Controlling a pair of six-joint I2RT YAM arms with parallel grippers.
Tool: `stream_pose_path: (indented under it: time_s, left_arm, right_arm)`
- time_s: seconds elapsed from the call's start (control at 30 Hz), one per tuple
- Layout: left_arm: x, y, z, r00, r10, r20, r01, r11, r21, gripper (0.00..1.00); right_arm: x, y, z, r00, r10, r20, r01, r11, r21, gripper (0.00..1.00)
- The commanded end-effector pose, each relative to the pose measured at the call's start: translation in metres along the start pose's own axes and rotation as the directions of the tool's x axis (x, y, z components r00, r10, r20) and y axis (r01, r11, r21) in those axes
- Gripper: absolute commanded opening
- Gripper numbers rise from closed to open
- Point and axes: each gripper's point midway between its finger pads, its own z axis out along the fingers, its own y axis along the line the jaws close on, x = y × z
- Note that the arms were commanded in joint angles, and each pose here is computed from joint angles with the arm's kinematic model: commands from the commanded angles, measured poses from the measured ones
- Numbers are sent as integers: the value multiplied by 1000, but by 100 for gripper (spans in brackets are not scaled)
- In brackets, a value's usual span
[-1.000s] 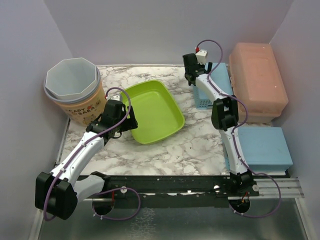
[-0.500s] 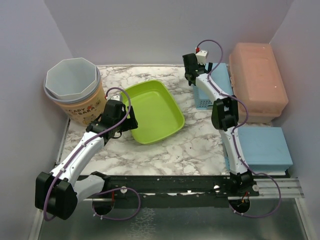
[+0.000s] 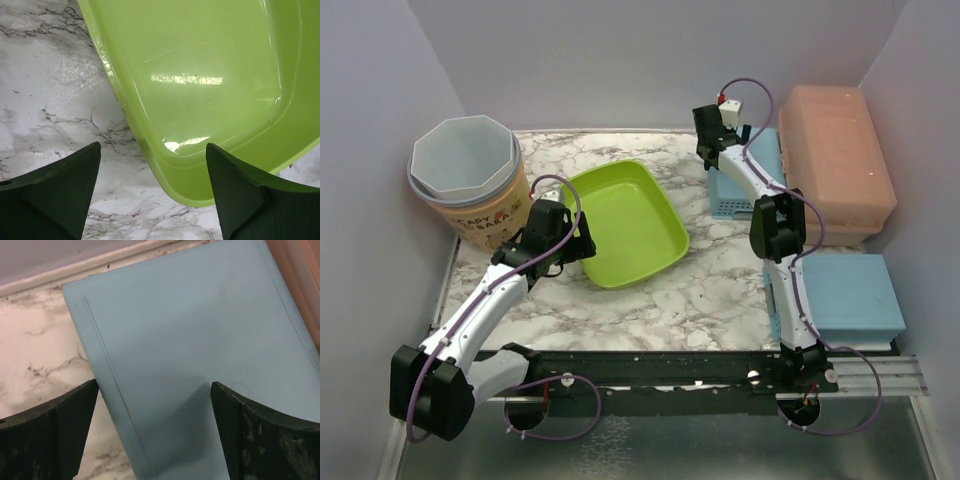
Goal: Turn the large container upside down
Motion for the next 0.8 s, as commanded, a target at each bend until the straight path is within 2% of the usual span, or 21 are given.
stream_pose_path:
  time_s: [0.0,0.07,0.2,0.33,0.43,0.6,0.67,0.77]
  left_arm:
    - [4,1,-3,1000,-17,-1,17,1000,9,87]
    - [4,1,-3,1000,-22,1,22,1000,4,87]
    - [3,3,-4,999,-34,12,34,999,-3,88]
    - [4,7,-3,999,-44,24,44,999,-20,89]
    - [7,10,0,999,-43,18,44,999,-27,87]
    - [17,11,4,999,-53,0,53,998,-22,87]
    - [19,12,5,998,-59,-3,59,998,-22,87]
    - [21,13,5,998,-62,-1,62,998,-19,87]
  right_arm:
    - [-49,8,-42,998,64,22,-57,967,-248,96]
    - [-56,17,-65,997,73,5,-66,926,-371,95]
    - [-60,18,-106,994,101,-38,-106,852,-513,95]
    - [-45,22,-151,986,112,-121,-164,728,-665,94]
    - [-8,25,-183,971,62,-229,-218,619,-755,93]
    - [46,30,-239,922,-56,-382,-333,386,-860,86]
    - [65,30,-248,901,-110,-419,-361,343,-867,79]
    - [89,27,-253,875,-180,-450,-375,338,-863,74]
